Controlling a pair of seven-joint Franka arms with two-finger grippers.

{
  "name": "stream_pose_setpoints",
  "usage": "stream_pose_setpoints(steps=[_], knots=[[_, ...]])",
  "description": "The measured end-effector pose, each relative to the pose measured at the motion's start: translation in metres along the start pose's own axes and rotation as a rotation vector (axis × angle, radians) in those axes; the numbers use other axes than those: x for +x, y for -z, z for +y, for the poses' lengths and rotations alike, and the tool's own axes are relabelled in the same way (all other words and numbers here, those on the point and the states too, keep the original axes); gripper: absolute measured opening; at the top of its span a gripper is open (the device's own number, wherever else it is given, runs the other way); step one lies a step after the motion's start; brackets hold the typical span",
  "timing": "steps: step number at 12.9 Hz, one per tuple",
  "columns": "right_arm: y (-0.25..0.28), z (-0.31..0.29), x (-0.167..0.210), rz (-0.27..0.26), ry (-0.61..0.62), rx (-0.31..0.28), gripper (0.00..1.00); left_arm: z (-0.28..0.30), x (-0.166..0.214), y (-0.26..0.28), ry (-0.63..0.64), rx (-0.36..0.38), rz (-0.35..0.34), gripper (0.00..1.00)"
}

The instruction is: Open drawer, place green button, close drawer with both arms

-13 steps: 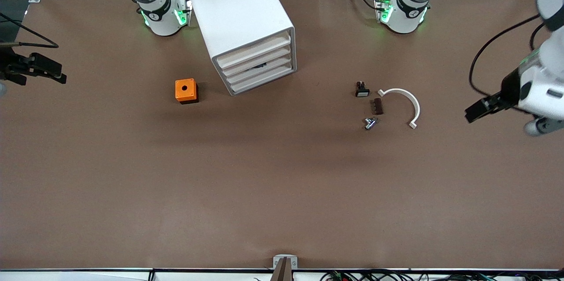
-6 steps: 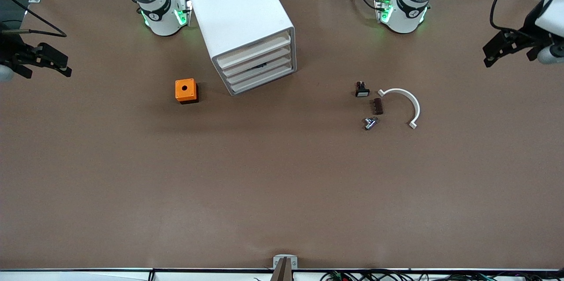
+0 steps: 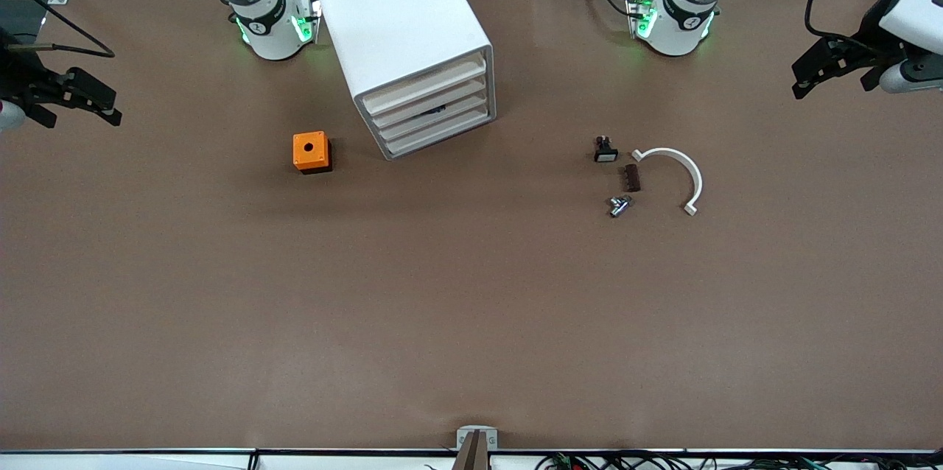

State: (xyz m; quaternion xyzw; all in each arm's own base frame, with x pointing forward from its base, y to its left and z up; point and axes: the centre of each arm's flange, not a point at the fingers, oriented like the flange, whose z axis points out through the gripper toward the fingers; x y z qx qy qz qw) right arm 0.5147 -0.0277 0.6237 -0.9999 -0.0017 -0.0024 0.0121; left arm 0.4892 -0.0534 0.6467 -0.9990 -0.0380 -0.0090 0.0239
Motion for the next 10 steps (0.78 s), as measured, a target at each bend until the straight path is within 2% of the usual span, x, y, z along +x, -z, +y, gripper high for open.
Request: stream_pose_setpoints(steps=[10], knots=[[-0.005,0.0053,-0.0035,-0.005,-0.013,0.012,1.0,0.0017,0.0097,0.0027,-0.003,-0.004,-0.002,1.0]])
